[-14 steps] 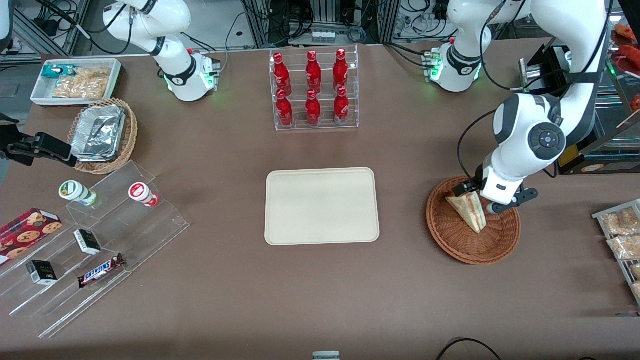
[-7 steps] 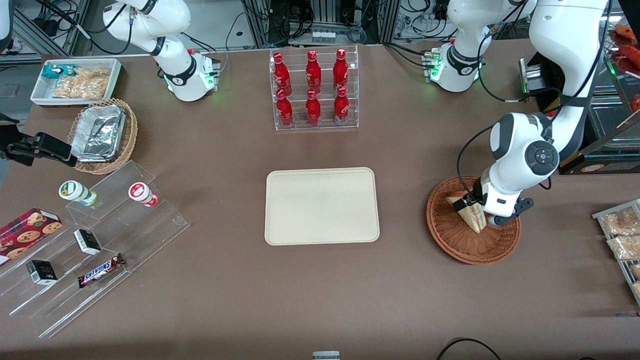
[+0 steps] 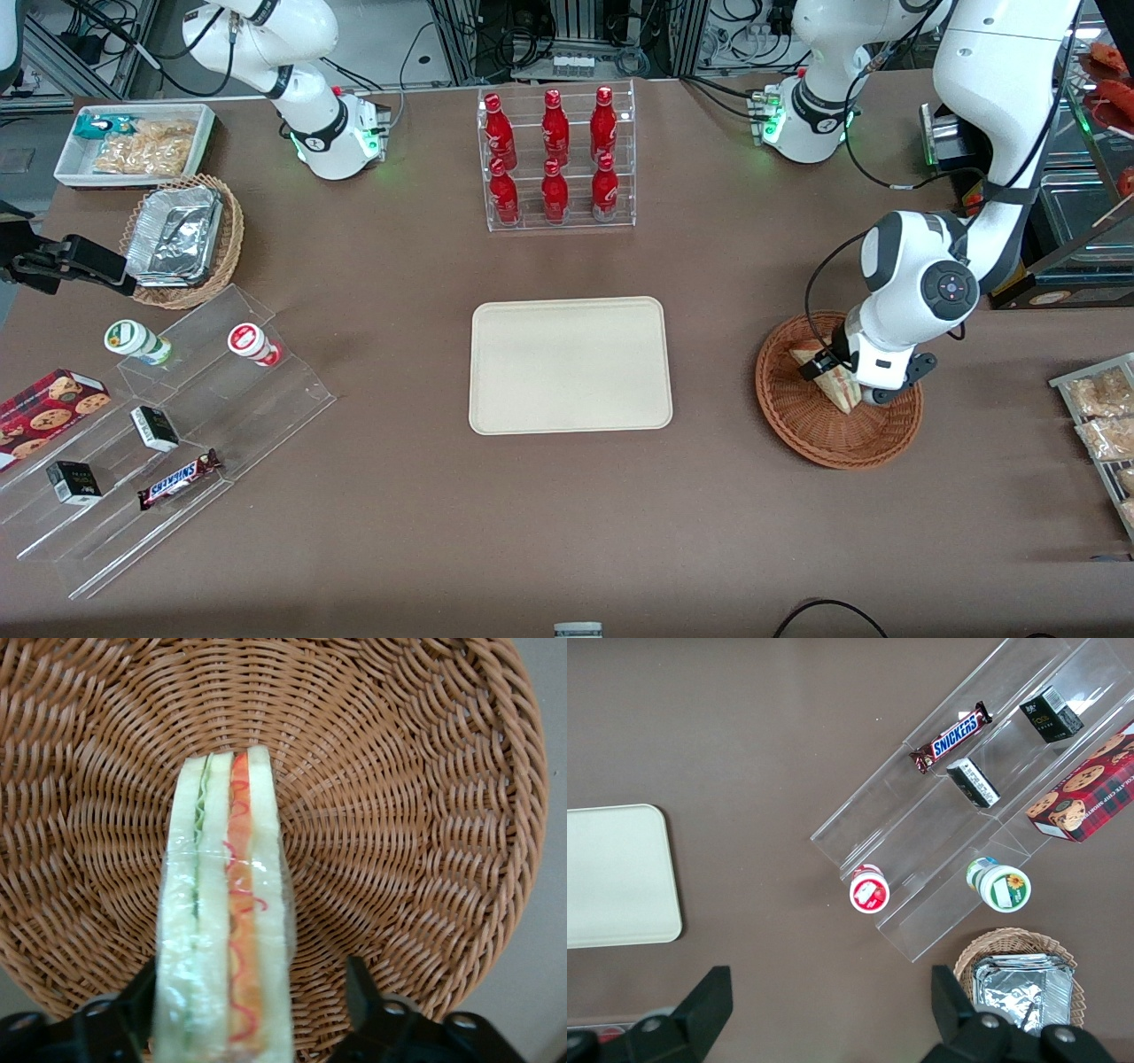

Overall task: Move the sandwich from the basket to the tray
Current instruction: 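Close the left gripper on the wrapped sandwich and lift it, then carry the sandwich with the left gripper over the cream tray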

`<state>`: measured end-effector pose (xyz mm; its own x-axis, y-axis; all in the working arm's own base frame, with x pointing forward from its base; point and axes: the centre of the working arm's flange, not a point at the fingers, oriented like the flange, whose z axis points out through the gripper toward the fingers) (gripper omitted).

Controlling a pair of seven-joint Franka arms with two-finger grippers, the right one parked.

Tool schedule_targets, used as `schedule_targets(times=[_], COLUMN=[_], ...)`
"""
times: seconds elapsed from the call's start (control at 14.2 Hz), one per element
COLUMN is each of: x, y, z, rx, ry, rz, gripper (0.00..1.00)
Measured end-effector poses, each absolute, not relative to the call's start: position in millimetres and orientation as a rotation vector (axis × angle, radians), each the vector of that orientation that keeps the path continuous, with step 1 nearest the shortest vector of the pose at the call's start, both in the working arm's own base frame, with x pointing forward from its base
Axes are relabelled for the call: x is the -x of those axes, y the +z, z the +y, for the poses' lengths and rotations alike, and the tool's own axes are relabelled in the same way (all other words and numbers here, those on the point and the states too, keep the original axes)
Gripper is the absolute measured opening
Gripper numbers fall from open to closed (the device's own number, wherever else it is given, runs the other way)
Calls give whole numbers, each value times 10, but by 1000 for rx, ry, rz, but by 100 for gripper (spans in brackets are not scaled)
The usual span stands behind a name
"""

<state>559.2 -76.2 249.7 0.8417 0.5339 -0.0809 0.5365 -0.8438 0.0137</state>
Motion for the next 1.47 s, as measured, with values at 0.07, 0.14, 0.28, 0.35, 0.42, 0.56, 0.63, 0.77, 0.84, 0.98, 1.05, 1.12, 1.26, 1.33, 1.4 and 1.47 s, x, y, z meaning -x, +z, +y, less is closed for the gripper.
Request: schedule_targets(times=[0.07, 0.14, 0.28, 0.35, 0.42, 0.56, 0.63, 0.77, 0.84, 0.98, 1.05, 1.12, 1.26, 1.33, 1.4, 1.47], x=[-5596, -5605, -5653, -5680, -5712, -5798, -5849, -5921, -5935, -5890, -5825, -5734, -5507, -5396, -5292, -5208], y=[2502, 2512, 2564, 2597, 2640, 2790, 2902, 3161, 3284, 3454, 3483, 3489, 3508, 3515, 3502, 3457], z=[-762, -763, -765, -765, -765, -766, -781, -869, -964, -1344, -1622, -1925, -2586, -2897, -3191, -3453], rx=[-2980, -2979, -2978, -2982, -2990, -3010, -3021, -3047, -3060, -3091, -3106, -3117, -3137, -3144, -3147, -3146], ry=[-113, -109, -90, -82, -82, -110, -137, -222, -257, -311, -322, -325, -319, -313, -311, -313], rz=[866, 866, 854, 829, 799, 751, 732, 689, 656, 556, 486, 418, 292, 229, 163, 100], gripper=[67, 58, 37, 31, 26, 18, 15, 15, 15, 15, 14, 14, 14, 14, 15, 19])
